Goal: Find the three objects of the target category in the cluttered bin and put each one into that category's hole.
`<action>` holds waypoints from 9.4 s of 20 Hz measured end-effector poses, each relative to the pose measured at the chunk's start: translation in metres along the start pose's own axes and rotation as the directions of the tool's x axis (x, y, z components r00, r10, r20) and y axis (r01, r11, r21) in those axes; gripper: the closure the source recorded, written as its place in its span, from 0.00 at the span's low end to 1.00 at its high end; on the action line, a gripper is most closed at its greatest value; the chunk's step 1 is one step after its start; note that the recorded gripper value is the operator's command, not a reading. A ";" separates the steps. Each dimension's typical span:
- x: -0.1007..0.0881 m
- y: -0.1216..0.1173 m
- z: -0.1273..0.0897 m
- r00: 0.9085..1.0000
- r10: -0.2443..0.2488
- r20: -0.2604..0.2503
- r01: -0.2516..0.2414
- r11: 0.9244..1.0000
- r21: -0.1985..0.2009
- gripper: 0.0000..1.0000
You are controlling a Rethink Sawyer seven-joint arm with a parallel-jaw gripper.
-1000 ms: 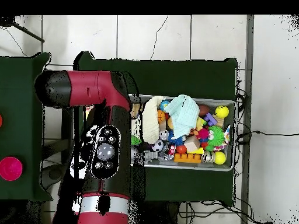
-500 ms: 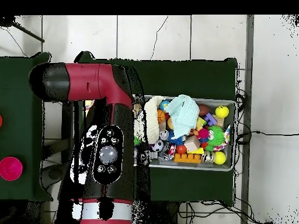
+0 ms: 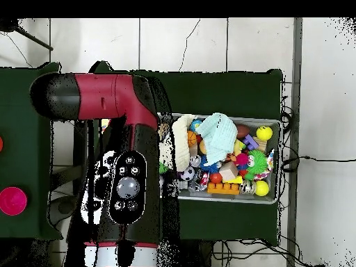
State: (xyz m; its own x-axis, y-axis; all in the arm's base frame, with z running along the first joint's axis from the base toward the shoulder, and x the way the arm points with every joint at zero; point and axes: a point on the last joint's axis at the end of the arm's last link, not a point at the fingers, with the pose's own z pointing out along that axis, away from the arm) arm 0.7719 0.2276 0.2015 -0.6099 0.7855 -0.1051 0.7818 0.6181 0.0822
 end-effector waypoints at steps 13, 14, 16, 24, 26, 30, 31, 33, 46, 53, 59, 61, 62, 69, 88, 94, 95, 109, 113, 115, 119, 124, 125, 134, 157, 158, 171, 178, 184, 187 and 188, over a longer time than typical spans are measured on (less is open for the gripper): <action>-0.002 0.000 -0.017 1.000 0.004 0.007 -0.004 1.000 -0.015 1.00; -0.002 0.000 -0.017 1.000 0.004 0.007 -0.004 1.000 -0.015 1.00; -0.001 -0.002 -0.018 1.000 0.005 0.005 -0.005 1.000 -0.013 1.00; 0.004 -0.018 -0.007 1.000 0.017 -0.007 -0.017 1.000 0.006 1.00; 0.005 -0.022 0.000 1.000 0.020 -0.008 -0.020 1.000 0.009 1.00; 0.007 -0.031 0.010 1.000 0.027 -0.013 -0.026 1.000 0.016 1.00; 0.008 -0.033 0.012 0.999 0.028 -0.015 -0.028 0.999 0.020 1.00; 0.009 -0.036 0.014 0.999 0.030 -0.018 -0.029 0.999 0.024 1.00; 0.024 -0.060 0.033 0.998 0.038 -0.048 -0.034 0.997 0.076 1.00; 0.028 -0.067 0.033 0.998 0.039 -0.042 -0.036 0.997 0.071 1.00; 0.027 -0.066 0.038 0.999 0.037 -0.029 -0.035 0.998 0.057 1.00; 0.029 -0.065 0.041 0.999 0.034 -0.025 -0.032 0.998 0.053 1.00; 0.030 -0.064 0.041 0.999 0.032 -0.024 -0.031 0.998 0.052 1.00; 0.040 -0.059 0.044 1.000 0.017 -0.015 -0.016 0.999 0.038 1.00; 0.068 -0.073 0.085 0.999 -0.007 0.051 0.009 1.000 -0.027 1.00; 0.075 -0.093 0.098 0.998 0.001 0.056 0.001 1.000 -0.024 1.00; 0.077 -0.097 0.100 0.999 0.003 0.054 -0.002 1.000 -0.024 1.00; 0.088 -0.104 0.128 0.995 0.007 0.098 0.001 0.996 -0.088 1.00; 0.094 -0.100 0.148 0.990 0.007 0.142 0.009 0.994 -0.113 1.00; 0.092 -0.097 0.152 0.987 0.016 0.163 0.005 0.991 -0.131 1.00; 0.092 -0.096 0.160 0.980 0.037 0.194 -0.007 0.988 -0.153 1.00; 0.095 -0.096 0.159 0.977 0.052 0.209 -0.022 0.989 -0.146 1.00; 0.096 -0.096 0.158 0.976 0.054 0.213 -0.023 0.989 -0.145 1.00; 0.099 -0.097 0.125 0.986 0.051 0.159 -0.041 0.997 -0.066 1.00; 0.073 -0.068 0.035 0.995 0.064 0.071 -0.065 0.998 0.012 1.00; 0.073 -0.068 0.035 0.995 0.064 0.071 -0.065 0.998 0.012 1.00; 0.056 -0.073 0.040 0.994 0.090 0.067 -0.090 0.996 0.008 1.00; 0.032 -0.084 0.059 0.989 0.131 0.069 -0.130 0.991 -0.011 1.00; 0.029 -0.093 0.089 0.988 0.140 0.071 -0.140 0.990 -0.004 1.00; 0.041 -0.096 0.103 0.990 0.125 0.064 -0.126 0.992 0.017 1.00; 0.046 -0.096 0.107 0.991 0.117 0.062 -0.119 0.993 0.024 1.00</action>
State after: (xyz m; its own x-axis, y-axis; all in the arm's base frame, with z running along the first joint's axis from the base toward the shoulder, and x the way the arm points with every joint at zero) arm 0.6822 0.2010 0.0831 -0.5049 0.8489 -0.1565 0.8516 0.5194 0.0701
